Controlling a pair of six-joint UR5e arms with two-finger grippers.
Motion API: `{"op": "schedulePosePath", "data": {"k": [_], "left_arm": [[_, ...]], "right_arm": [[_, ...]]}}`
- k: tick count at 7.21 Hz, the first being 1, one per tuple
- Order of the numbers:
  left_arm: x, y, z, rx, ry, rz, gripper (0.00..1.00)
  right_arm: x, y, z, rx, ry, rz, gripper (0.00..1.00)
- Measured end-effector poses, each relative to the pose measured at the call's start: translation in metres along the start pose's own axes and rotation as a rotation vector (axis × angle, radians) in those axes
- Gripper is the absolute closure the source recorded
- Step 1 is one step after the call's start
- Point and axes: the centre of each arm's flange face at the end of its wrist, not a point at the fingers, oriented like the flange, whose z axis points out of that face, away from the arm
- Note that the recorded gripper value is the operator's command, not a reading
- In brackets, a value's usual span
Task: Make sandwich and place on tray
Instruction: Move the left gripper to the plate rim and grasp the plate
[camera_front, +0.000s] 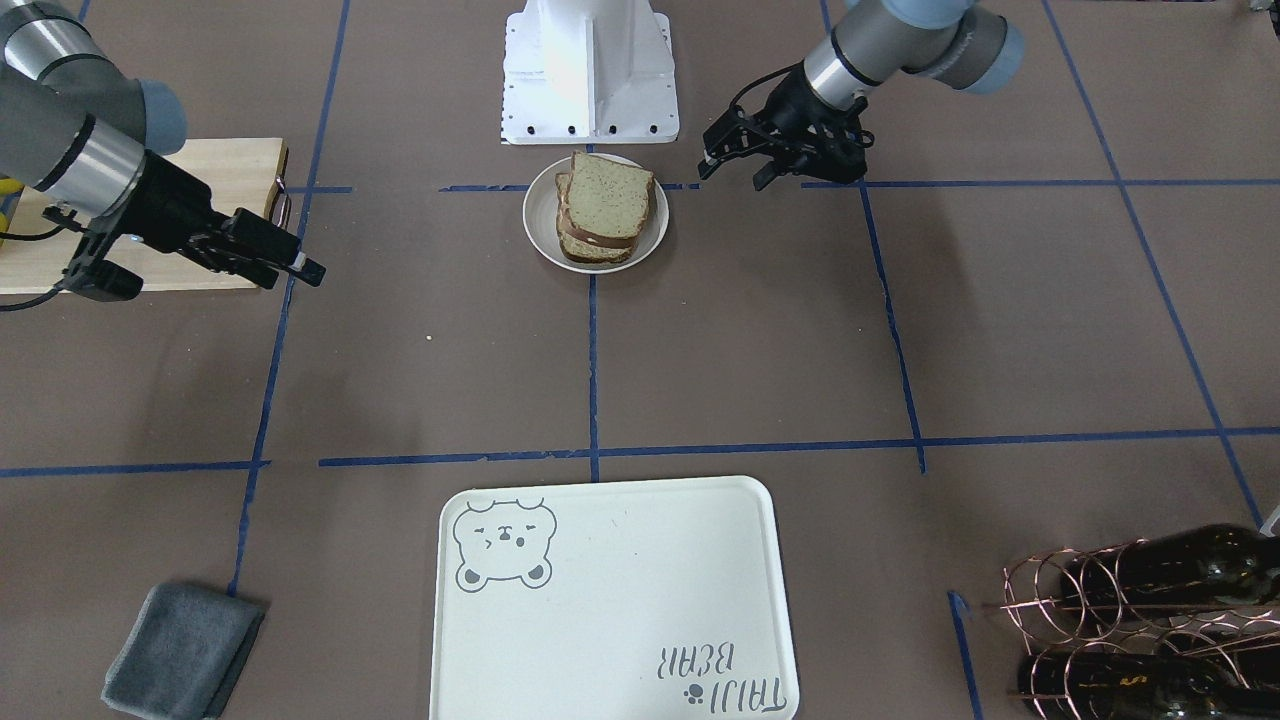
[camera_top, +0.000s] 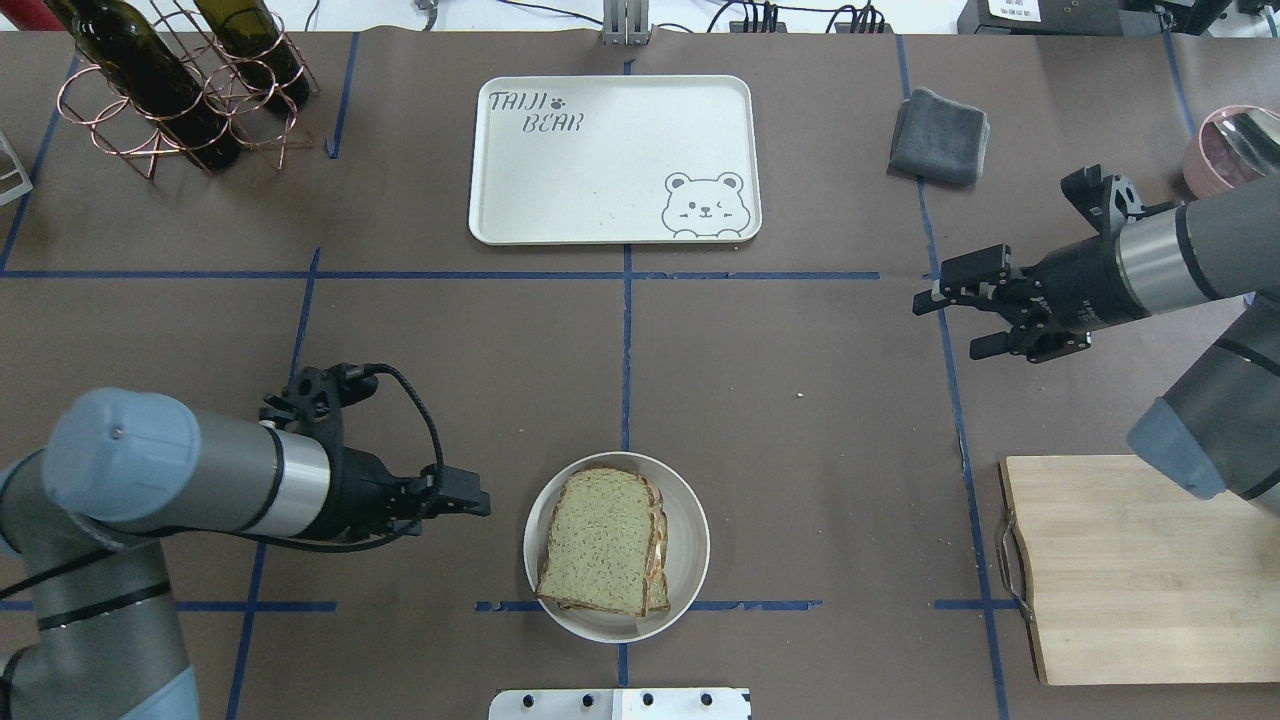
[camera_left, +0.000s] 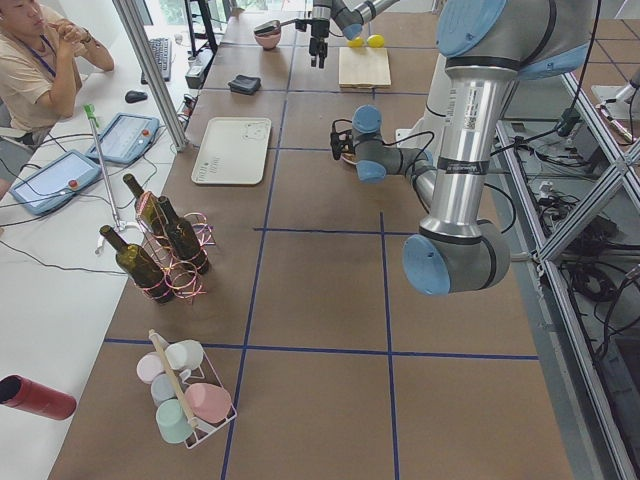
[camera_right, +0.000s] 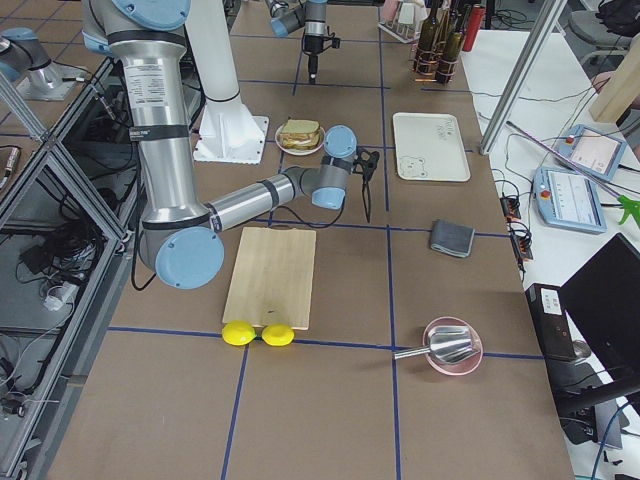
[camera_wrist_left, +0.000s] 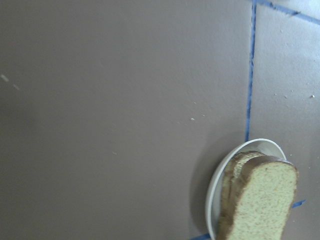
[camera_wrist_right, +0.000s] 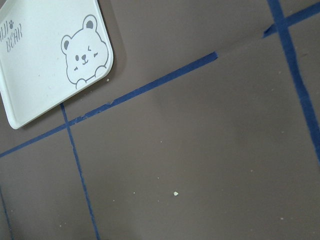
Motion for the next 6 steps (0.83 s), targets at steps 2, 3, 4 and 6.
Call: {"op": "schedulePosePath", "data": {"k": [2,3,4,6], "left_arm": [[0.020,0.012,0.041,0.025,-0.054,-0.010,0.59],[0.020,0.012,0.049,0.028,-0.067,-0.012,0.61],[0.019,0.012,0.054,0.027,-0.076,-0.013,0.61],[0.019,0.018,0.065,0.016,-0.085,-0.010,0.61]], "right_arm": [[0.013,-0.009,-0.008,0.001,0.013,-0.011,0.00],[0.016,-0.009,-0.009,0.001,0.014,-0.012,0.00],[0.017,-0.010,-0.009,0.001,0.015,-0.013,0.00],[0.020,-0.010,-0.008,0.001,0.017,-0.014,0.00]]}}
